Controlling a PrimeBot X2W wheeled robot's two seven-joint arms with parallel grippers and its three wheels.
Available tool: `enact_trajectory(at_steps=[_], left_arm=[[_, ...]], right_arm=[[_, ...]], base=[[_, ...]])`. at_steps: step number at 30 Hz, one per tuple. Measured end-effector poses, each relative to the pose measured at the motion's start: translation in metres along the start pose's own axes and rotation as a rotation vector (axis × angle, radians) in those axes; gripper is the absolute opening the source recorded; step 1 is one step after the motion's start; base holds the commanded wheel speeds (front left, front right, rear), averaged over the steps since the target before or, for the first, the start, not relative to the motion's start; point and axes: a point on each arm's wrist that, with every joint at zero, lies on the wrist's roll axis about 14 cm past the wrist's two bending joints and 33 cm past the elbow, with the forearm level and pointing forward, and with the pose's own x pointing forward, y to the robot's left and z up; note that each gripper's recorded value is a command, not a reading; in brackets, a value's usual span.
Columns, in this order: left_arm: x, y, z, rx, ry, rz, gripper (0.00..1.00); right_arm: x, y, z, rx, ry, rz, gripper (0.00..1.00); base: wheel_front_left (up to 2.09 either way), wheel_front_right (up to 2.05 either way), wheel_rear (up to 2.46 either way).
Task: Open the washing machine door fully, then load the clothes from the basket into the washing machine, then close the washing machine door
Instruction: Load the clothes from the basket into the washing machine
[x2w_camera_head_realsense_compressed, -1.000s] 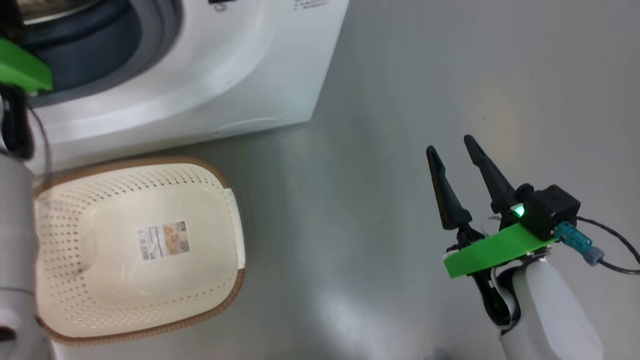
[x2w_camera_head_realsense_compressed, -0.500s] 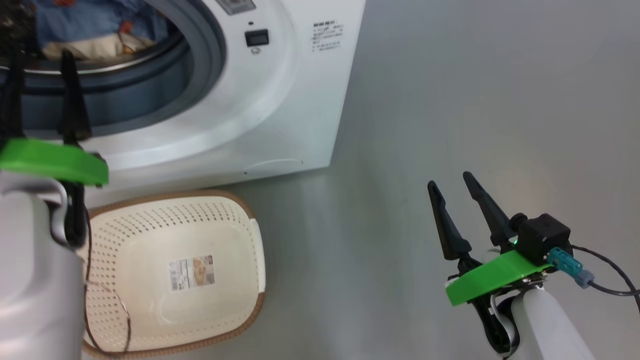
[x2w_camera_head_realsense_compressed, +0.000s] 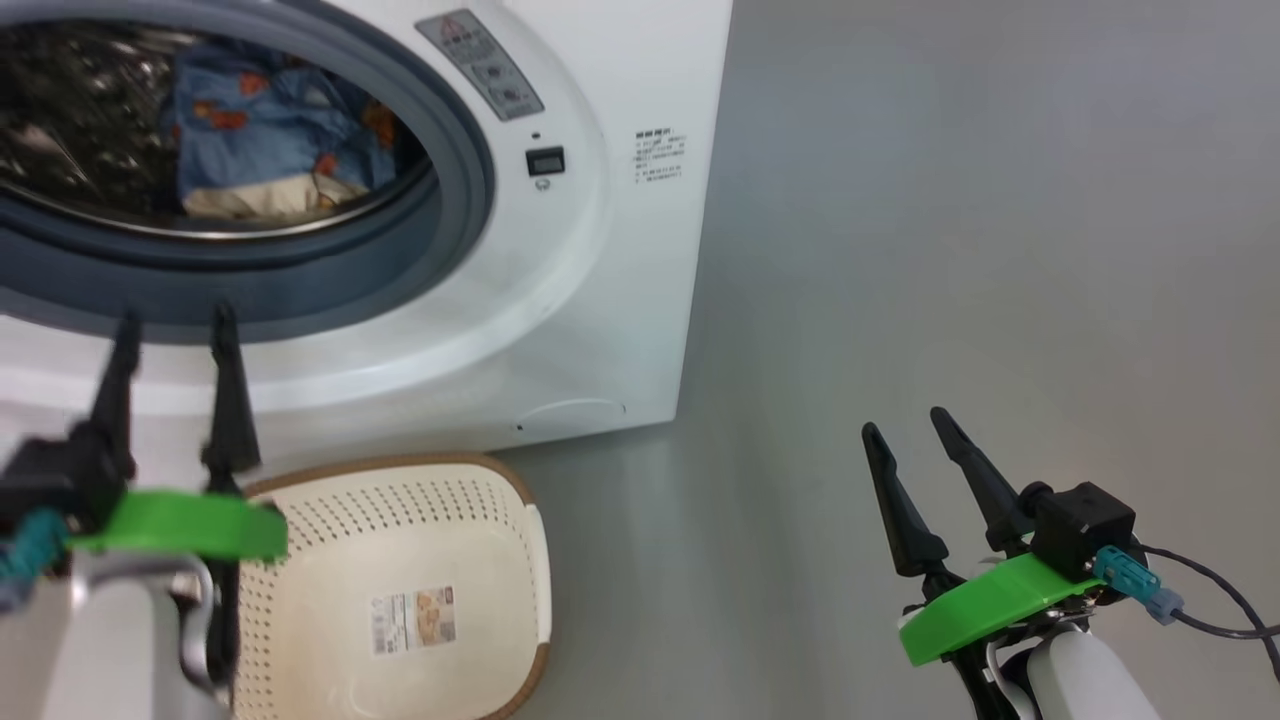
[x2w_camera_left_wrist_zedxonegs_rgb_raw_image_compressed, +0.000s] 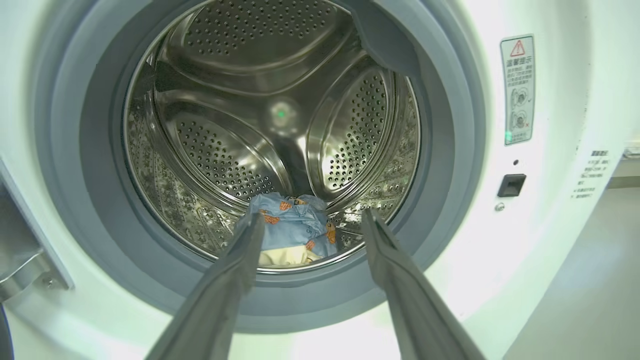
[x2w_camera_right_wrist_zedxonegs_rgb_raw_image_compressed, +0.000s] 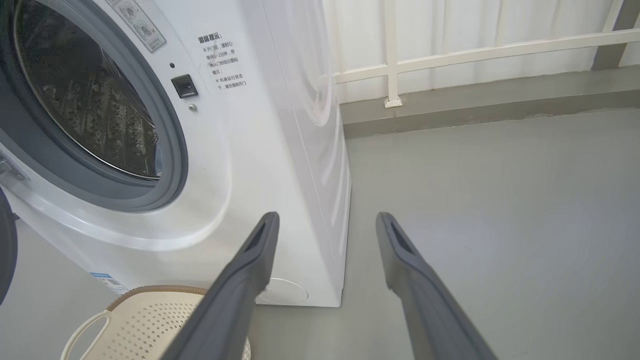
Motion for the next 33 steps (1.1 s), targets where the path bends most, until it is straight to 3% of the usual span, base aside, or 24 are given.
enact_trajectory(at_steps=[16, 33], left_arm=[[-0.105, 0.002, 0.004, 0.029, 0.019, 0.069, 1.0], [-0.156, 0.003, 0.004, 0.05, 0.044, 0.101, 1.0]], right_arm=[[-0.027, 0.007, 0.028, -0.011, -0.071, 0.006, 1.0], [-0.047, 0.013, 0.038, -0.029, -0.102, 0.015, 1.0]], base=[[0.0, 0.0, 0.0], [0.0, 0.0, 0.0]])
